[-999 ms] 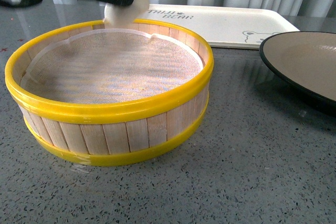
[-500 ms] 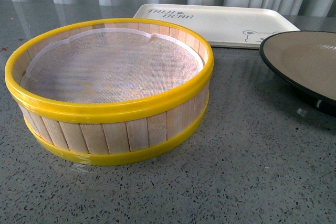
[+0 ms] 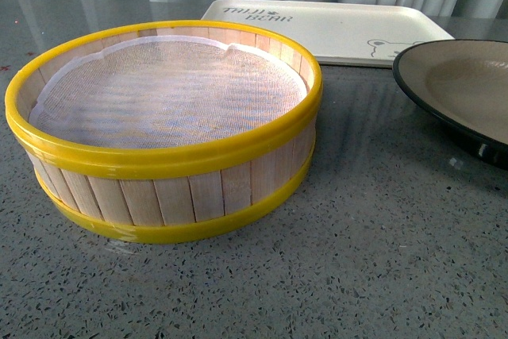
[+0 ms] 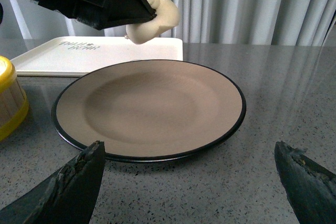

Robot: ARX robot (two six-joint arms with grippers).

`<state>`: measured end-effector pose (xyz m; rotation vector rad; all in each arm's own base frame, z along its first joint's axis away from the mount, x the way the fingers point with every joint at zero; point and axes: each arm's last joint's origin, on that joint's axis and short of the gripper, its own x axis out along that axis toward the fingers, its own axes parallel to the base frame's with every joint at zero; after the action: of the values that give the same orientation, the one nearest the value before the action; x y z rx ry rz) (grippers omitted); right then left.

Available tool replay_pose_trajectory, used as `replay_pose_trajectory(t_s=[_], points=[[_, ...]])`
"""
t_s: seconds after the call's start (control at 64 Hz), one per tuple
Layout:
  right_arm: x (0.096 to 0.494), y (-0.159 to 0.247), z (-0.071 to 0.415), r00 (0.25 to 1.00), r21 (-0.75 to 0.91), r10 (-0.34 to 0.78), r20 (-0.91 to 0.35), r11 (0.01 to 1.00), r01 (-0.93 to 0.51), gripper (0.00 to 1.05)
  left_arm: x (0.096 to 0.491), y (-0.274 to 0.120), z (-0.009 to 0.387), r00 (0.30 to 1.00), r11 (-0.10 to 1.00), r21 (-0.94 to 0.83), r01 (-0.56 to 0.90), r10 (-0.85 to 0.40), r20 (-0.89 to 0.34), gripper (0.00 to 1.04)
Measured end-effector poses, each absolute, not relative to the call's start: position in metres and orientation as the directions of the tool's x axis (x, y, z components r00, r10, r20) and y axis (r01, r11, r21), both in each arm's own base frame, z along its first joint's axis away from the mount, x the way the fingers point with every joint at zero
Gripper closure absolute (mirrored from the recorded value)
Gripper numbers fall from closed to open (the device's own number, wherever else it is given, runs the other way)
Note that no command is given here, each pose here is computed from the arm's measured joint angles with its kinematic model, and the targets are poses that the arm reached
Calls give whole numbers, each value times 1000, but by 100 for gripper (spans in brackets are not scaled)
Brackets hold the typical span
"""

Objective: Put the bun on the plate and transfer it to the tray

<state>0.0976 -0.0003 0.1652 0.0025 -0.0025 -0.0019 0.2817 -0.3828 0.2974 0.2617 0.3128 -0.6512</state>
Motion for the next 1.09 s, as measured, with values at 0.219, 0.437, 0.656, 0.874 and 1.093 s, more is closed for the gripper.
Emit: replay_pose_trajectory(t_s=[0.219,0.437,0.656,0.874,1.093], points=[[98,0,165,1000,2,-2,2,1000,2,9,284,-384,279,744,756,170,632,-531,-407,101],[98,0,165,1000,2,-2,2,1000,2,9,281,-386,270,717,734,178,656,-532,-451,101],[98,0,165,1000,2,-2,2,1000,2,9,275,-390,259,675,700,185,690,-530,-514,101],[98,0,165,1000,2,-2,2,1000,2,9,275,-391,253,664,692,191,696,-520,-537,81],[98,0,165,1000,2,-2,2,1000,2,9,276,-390,252,663,693,191,695,-515,-543,47]])
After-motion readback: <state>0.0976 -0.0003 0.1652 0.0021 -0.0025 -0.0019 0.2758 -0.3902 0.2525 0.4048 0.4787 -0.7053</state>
